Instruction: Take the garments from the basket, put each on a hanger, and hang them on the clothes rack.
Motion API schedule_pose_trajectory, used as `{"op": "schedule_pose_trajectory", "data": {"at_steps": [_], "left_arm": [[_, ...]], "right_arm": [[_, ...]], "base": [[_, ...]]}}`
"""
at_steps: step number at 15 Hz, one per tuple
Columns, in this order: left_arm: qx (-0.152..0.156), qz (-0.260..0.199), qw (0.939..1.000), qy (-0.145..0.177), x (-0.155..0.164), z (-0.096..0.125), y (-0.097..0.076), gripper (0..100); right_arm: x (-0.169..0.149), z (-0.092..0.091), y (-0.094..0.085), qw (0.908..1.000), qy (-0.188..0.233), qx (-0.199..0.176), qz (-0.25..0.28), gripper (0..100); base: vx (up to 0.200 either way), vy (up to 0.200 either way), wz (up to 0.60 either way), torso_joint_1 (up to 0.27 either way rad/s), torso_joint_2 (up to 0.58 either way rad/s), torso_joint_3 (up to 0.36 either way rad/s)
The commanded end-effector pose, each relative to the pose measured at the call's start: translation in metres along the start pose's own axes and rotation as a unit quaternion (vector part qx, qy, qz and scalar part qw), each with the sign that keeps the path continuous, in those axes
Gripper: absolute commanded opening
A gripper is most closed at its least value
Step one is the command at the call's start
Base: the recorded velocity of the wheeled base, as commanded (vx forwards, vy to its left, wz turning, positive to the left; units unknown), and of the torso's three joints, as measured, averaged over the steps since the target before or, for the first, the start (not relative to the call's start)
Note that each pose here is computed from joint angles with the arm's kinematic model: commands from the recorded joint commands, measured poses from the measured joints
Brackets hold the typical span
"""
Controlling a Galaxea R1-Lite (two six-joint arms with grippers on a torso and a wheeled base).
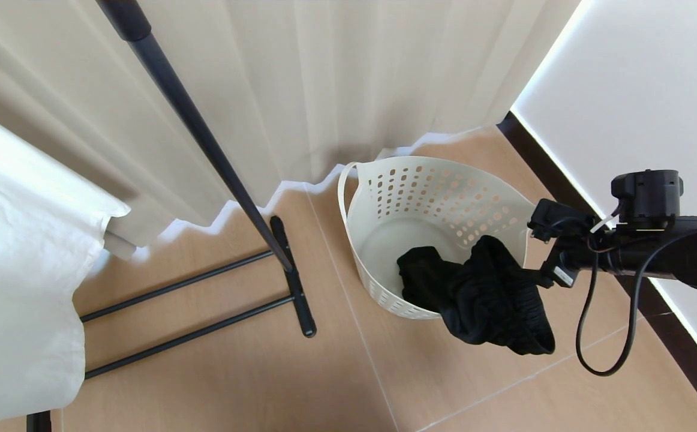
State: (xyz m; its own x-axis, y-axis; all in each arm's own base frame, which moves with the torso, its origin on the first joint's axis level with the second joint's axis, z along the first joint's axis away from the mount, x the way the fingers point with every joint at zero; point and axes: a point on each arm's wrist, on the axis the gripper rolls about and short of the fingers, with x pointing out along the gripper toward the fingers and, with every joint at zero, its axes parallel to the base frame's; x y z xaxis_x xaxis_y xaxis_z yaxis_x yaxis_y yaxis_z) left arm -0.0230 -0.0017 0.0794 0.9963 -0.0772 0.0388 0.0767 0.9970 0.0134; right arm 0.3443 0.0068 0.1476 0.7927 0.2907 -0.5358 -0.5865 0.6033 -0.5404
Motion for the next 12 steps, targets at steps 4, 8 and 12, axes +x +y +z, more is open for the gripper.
{"op": "schedule_pose_trajectory", "data": {"at_steps": [4, 8, 12], "left_arm": [[0.0, 0.0, 1.0, 0.0, 0.0, 0.0, 0.0, 100], [0.0, -0.001, 1.0, 0.0, 0.0, 0.0, 0.0, 100], [0.0, 0.0, 1.0, 0.0, 0.0, 0.0, 0.0, 100]], "right_arm": [[0.024, -0.013, 0.0, 0.9998, 0.014, 0.01, 0.014, 100], [0.043, -0.013, -0.01, 0.9999, 0.011, 0.009, 0.01, 100], [0.056, -0.01, -0.019, 1.0, 0.004, 0.007, 0.003, 100]], "base": [[0.0, 0.0, 0.0, 0.0, 0.0, 0.0], [0.0, 0.0, 0.0, 0.0, 0.0, 0.0], [0.0, 0.0, 0.0, 0.0, 0.0, 0.0]]}}
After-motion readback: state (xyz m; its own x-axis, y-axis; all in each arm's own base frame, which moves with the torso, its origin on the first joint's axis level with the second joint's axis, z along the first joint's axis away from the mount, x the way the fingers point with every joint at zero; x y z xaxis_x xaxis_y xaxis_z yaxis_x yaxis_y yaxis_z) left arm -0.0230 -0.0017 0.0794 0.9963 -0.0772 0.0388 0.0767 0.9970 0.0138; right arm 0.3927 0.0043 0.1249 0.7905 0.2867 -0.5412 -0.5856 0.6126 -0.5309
